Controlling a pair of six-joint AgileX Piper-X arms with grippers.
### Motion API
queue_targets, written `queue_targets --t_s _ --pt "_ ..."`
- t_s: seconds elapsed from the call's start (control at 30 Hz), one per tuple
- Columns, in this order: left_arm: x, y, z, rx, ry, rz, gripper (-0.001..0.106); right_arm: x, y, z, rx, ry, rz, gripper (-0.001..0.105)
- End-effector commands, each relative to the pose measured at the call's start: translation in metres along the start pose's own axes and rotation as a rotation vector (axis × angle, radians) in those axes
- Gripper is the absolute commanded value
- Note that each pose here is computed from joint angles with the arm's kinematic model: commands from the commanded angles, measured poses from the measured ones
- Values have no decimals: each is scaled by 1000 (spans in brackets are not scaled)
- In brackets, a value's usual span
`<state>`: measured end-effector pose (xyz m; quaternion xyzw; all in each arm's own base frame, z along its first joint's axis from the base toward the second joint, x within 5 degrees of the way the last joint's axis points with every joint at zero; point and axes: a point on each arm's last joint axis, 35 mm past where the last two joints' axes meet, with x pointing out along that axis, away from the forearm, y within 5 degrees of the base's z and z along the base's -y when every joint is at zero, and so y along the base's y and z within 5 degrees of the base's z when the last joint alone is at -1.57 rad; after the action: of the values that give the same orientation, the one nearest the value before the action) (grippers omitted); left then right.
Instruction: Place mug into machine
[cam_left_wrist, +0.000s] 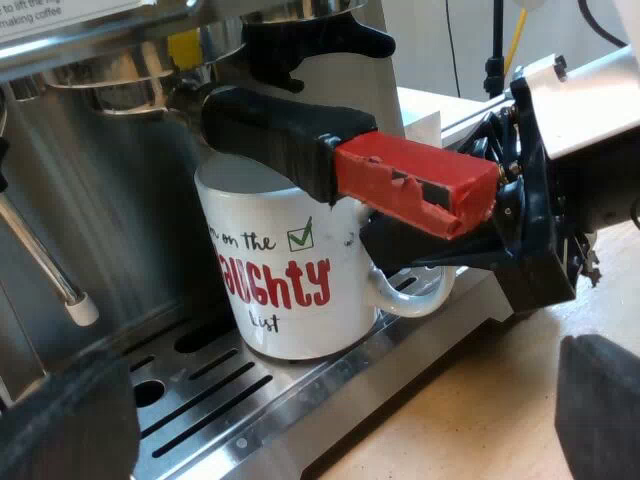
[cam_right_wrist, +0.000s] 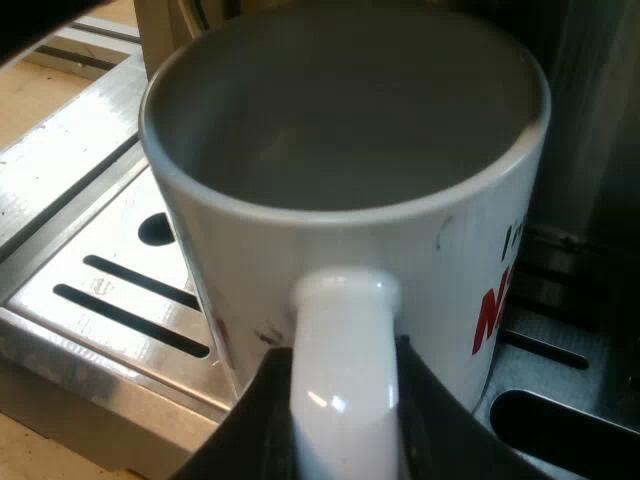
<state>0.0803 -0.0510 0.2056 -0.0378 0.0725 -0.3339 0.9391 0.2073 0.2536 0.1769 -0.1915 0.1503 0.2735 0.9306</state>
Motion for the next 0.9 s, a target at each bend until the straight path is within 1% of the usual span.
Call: queue_targets --t_s 0.03,0.1,0.13,0.17,0.23,0.27,0.33,0.4,0.5,0.57,0.63,0.67,0.77,0.8,0.87,0.9 --pt "0 -1 2 -12 -18 -9 85 -1 -4 15 34 -72 -17 10" --pt "0 -1 2 -12 -18 -9 85 -1 -4 15 34 -72 -17 29" --pt "0 -1 2 -12 -18 -9 85 -1 -4 15 34 -72 -17 34" --pt "0 -1 2 -12 -18 -9 85 -1 -4 15 34 -72 -17 41" --pt "0 -1 2 -12 -18 -9 85 -1 -4 15 34 -72 -17 47" --pt "0 -1 2 -12 -18 -9 85 -1 -4 15 34 -72 -17 48" --pt "0 -1 2 -12 -18 -9 85 -3 -3 17 35 -82 -15 53" --pt "0 -1 2 -12 -18 -9 85 -7 -2 18 30 -76 -25 52" --pt "0 -1 2 -12 -18 -9 85 -16 0 19 4 -31 -54 52" --pt "0 -1 2 -12 -18 -9 85 -22 1 18 -20 17 -112 52" --pt "0 -1 2 -11 -22 -9 85 -24 2 14 -30 43 -119 52" --pt "0 -1 3 -10 -23 -9 85 -24 3 11 -22 48 -104 52" --pt "0 -1 3 -11 -23 -9 85 -26 5 3 15 24 -43 52" --pt "0 -1 3 -11 -23 -9 85 -27 5 0 17 21 -38 52" --pt "0 -1 3 -11 -23 -9 85 -30 4 -8 33 -17 -36 52" --pt "0 -1 3 -11 -23 -9 85 -30 4 -8 38 -28 -37 52"
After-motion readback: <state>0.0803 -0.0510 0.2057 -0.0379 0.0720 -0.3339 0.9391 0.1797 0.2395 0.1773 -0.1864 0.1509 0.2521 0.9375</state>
